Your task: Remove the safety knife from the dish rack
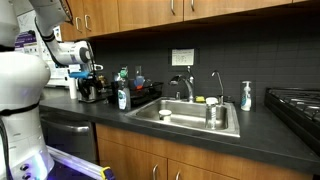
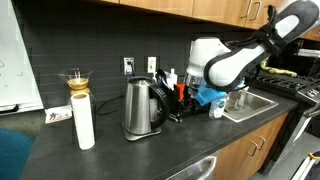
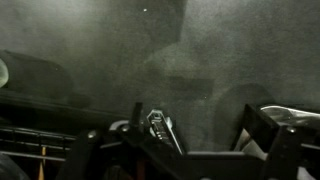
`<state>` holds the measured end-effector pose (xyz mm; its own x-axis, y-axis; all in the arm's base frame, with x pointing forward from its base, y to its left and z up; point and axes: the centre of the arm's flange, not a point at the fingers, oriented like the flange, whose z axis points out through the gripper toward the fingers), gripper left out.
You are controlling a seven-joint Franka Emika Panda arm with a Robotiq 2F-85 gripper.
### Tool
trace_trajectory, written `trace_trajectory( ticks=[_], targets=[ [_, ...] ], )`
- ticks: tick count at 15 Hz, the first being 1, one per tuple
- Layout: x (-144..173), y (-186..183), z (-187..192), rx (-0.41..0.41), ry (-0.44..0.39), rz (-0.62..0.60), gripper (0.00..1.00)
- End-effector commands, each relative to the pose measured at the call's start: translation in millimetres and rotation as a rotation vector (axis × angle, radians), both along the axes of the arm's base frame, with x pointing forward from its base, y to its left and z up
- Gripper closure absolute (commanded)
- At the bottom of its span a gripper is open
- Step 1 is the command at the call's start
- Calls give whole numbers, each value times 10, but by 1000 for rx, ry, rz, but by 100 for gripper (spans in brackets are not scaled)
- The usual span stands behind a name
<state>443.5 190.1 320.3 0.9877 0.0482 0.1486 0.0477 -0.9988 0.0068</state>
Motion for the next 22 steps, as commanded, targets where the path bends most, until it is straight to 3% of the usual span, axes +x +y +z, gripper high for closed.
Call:
trace_trajectory(
  ticks=[1,8,22],
  targets=[
    [46,102,-185,-6,-22,-20,0],
    [68,70,-399,-41,-41,-47,0],
    [230,-118,-639,-28,-130,-87,0]
  ],
)
